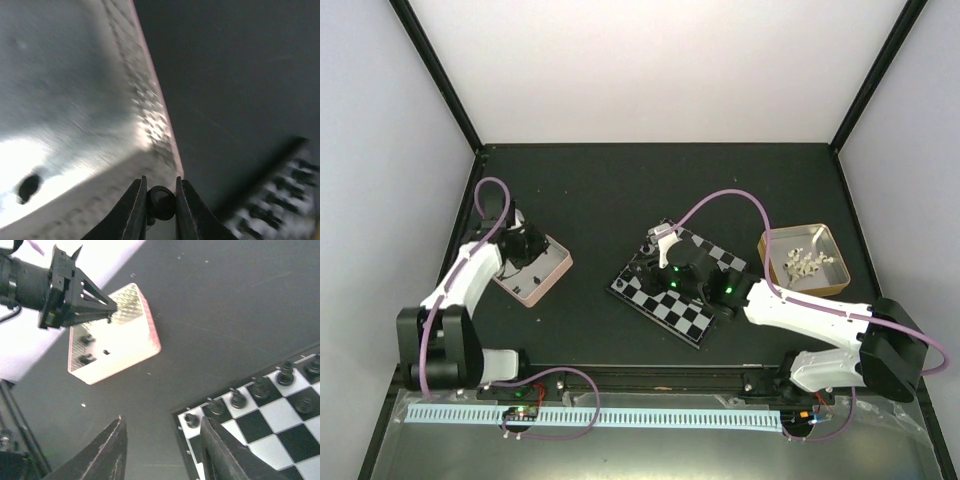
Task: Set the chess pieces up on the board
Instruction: Pick up the chess piece from the storage box, then place the chess piece on the chessboard.
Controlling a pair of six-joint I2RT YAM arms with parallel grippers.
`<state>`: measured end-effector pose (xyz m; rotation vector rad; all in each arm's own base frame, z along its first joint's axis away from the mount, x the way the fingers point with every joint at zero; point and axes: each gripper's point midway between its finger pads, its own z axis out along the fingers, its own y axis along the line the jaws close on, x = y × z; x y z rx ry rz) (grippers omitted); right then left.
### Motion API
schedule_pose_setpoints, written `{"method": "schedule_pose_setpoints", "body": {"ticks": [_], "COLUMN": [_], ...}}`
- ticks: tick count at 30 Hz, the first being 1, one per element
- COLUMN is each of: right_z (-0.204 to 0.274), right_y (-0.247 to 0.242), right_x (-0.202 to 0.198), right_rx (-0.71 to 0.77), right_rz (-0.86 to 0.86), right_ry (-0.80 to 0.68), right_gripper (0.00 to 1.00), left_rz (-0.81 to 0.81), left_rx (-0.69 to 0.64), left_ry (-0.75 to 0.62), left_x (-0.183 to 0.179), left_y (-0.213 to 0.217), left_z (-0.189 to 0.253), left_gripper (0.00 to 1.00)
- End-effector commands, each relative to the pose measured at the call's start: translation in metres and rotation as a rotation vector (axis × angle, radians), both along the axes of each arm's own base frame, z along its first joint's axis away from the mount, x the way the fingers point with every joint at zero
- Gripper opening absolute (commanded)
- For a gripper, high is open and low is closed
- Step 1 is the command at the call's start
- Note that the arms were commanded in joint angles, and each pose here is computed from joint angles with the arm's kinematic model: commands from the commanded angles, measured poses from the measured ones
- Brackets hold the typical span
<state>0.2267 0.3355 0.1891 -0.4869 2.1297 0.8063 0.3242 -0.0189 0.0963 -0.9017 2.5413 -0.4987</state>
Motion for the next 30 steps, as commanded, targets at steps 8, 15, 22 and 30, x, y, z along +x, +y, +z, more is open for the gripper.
{"method": "schedule_pose_setpoints", "body": {"ticks": [8, 15, 22, 30], "right_z": [0.046, 0.052, 0.059, 0.059], "right_y": [0.034, 0.044, 0.040, 0.023], "right_x": [-0.008, -0.006, 0.007, 0.019], "right_rx": [0.212, 0.293, 0.360, 0.398], "right_rz": [0.128, 0.118, 0.057, -0.007], "right_ry": [-0.048, 0.002, 0.043, 0.050], "right_gripper": [0.54, 0.57, 0.49, 0.35], "left_rz": [-0.043, -0.073, -0.157, -0.220], "left_rx": [-0.629, -0.865, -0.993, -1.046], "left_ry": [-0.182, -0.166, -0.138, -0.116], "left_x": [-0.025, -0.043, -0.056, -0.063], "left_y": [-0.115, -0.164, -0.204, -0.226], "left_z": [0.095, 0.130, 0.158, 0.172], "left_gripper": [0.14, 0.14, 0.15, 0.15]}}
